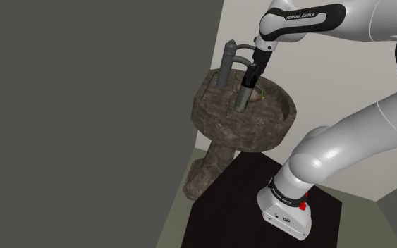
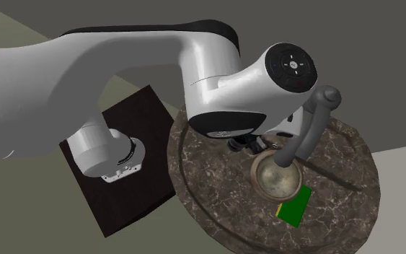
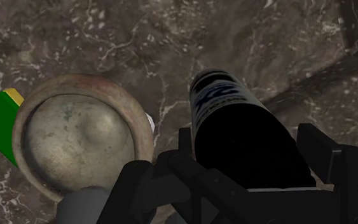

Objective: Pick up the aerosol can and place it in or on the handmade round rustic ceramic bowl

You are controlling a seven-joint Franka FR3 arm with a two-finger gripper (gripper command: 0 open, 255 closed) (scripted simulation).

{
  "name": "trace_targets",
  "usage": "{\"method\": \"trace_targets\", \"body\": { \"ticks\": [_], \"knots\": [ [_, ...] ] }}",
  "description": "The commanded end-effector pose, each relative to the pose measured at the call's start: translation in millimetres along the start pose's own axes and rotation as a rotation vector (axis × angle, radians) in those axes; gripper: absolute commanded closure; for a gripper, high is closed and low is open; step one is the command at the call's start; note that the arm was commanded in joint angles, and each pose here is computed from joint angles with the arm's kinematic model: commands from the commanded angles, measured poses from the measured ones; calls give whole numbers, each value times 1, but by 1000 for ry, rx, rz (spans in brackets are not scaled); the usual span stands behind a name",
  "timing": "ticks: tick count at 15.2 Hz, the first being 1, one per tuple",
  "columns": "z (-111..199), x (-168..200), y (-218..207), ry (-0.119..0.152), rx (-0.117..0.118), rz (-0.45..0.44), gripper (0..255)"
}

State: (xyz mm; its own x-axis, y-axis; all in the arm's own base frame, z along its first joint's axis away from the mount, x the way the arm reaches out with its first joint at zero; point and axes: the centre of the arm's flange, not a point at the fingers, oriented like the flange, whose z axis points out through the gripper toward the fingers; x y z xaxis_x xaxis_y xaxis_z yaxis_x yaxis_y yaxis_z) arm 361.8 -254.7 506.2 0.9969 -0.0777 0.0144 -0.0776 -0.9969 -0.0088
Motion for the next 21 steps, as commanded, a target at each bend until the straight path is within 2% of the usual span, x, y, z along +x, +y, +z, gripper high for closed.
{"method": "trace_targets", "body": {
  "ticks": [1,21],
  "knots": [
    [-10,1,1,1,0,0,255],
    [-116,2,0,1,0,0,255]
  ]
}}
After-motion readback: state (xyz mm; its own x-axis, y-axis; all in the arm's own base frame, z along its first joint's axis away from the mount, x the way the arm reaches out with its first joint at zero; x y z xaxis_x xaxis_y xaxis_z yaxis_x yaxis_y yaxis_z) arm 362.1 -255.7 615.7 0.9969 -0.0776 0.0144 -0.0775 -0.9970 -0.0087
